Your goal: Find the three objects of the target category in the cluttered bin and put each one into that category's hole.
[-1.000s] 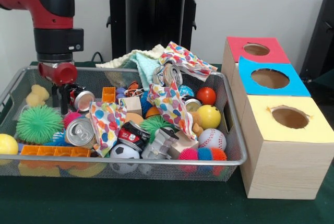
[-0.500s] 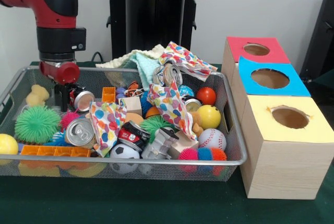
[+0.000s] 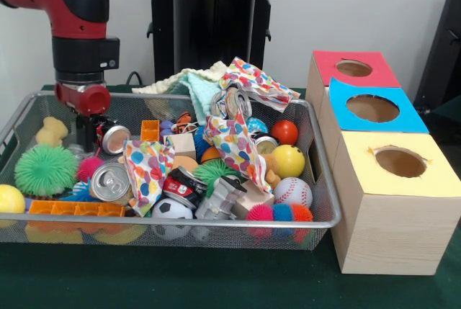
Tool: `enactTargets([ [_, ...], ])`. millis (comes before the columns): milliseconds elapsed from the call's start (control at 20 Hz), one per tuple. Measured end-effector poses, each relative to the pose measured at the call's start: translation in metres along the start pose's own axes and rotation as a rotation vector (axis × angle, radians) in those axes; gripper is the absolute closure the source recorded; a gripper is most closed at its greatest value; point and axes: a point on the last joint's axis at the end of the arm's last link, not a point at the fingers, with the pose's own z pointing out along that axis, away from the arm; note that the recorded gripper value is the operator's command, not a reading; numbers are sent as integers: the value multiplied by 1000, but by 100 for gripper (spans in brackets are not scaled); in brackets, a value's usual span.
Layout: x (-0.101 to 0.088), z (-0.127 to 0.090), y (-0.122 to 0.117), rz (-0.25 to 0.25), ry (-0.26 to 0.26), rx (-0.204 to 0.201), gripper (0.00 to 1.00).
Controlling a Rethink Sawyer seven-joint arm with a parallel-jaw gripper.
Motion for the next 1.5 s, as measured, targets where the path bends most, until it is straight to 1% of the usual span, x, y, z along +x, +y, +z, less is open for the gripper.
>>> enactTargets([
  [250,-1,-1,-3,5,-1,1,100],
  [400,-3,-6,-7,13,-5,5,100],
  [650,-6,-27,-16,28,-15,13,100],
  [950,-15,-48,-25,56,-36,17,100],
  [1100,-19,-59,-27,70,-48,15,100],
  [1150,-23,-68,-28,78,-58,15,100],
  [1350,-29,-81,-28,85,-78,18,100],
  [1400,-30,-85,-27,84,-84,18,0],
  [1500,-30,-85,-27,84,-84,18,0],
])
